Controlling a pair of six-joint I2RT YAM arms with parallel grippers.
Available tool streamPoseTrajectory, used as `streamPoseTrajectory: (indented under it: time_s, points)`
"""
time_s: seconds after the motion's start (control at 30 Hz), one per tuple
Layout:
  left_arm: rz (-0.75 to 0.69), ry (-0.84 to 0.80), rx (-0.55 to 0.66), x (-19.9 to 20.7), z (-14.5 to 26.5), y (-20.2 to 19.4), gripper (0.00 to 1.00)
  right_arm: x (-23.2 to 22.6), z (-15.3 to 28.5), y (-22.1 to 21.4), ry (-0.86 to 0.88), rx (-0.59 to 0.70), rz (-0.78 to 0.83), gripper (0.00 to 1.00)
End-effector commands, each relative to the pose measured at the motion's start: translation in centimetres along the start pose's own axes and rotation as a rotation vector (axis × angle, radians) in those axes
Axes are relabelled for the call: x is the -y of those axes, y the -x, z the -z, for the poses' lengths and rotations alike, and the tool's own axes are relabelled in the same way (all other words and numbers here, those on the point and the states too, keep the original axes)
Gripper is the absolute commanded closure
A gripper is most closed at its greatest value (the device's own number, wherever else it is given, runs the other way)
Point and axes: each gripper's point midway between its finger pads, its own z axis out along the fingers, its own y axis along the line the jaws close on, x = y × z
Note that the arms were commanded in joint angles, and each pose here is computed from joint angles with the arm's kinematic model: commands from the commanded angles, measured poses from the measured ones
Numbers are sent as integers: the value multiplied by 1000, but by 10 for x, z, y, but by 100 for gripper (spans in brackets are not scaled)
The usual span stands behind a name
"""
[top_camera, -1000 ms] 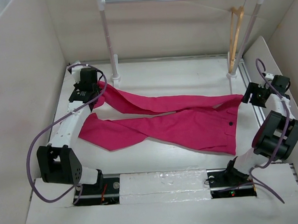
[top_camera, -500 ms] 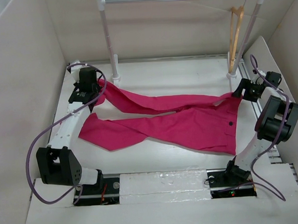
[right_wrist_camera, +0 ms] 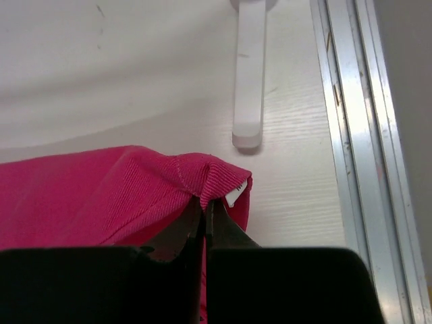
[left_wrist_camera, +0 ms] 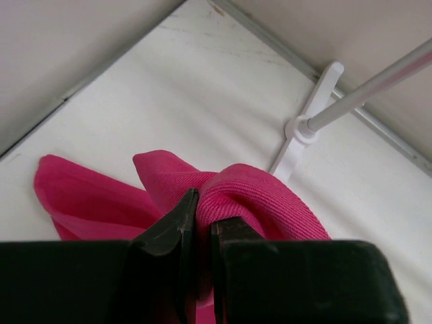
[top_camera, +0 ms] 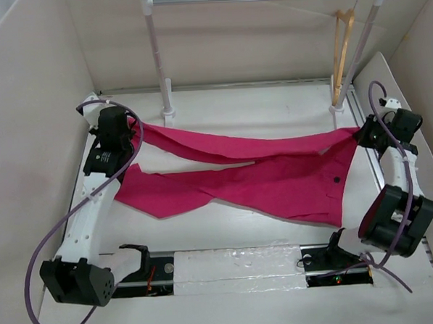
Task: Place the trousers on the hanger
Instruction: Fold the trousers
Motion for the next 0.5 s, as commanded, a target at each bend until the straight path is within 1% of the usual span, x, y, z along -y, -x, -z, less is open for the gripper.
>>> streamPoseTrajectory:
  time_s: [0.0,0.03,0.07,0.1,0.13,0.17,0.2,0.23,0.27,0.3,0.33,0.37,0.4,0.43,0.47]
  points:
    - [-9,70,91,-18,4,19,100,22,-1,19,-91,48,-8,100]
    - [-11,82,97,-20,0,20,100,19,-6,38,-81,66,7,100]
    - [-17,85,76,-19,-10,15,100,23,-12,43,-82,57,4,100]
    - [-9,73,88,-13,-16,17,100,24,-36,31,-81,-7,-3,100]
    - [-10,72,93,-9,-22,19,100,24,-43,59,-79,29,17,100]
    - [-39,102,65,-6,-40,7,100,28,-53,64,-72,11,27,100]
    - [-45,107,66,0,-50,6,100,39,-74,40,-80,-94,-10,100]
    - [-40,107,79,6,-59,15,100,39,-82,46,-81,-100,3,100]
    - [-70,141,26,4,-89,-3,100,42,-86,72,-82,-56,21,91]
    - [-66,160,17,5,-103,-3,100,39,-92,76,-51,-58,19,81]
    - [-29,156,42,14,-113,19,100,41,-102,73,-39,-79,10,71]
    - [-56,169,-35,15,-143,-5,79,34,-102,91,-29,-52,33,49]
    - [-55,208,-83,3,-157,-9,64,32,-100,92,-18,-62,32,41]
    - [-9,197,-54,16,-163,21,50,21,-96,97,6,-57,52,36]
    - [-29,233,-116,10,-181,2,30,9,-93,100,32,-55,81,33]
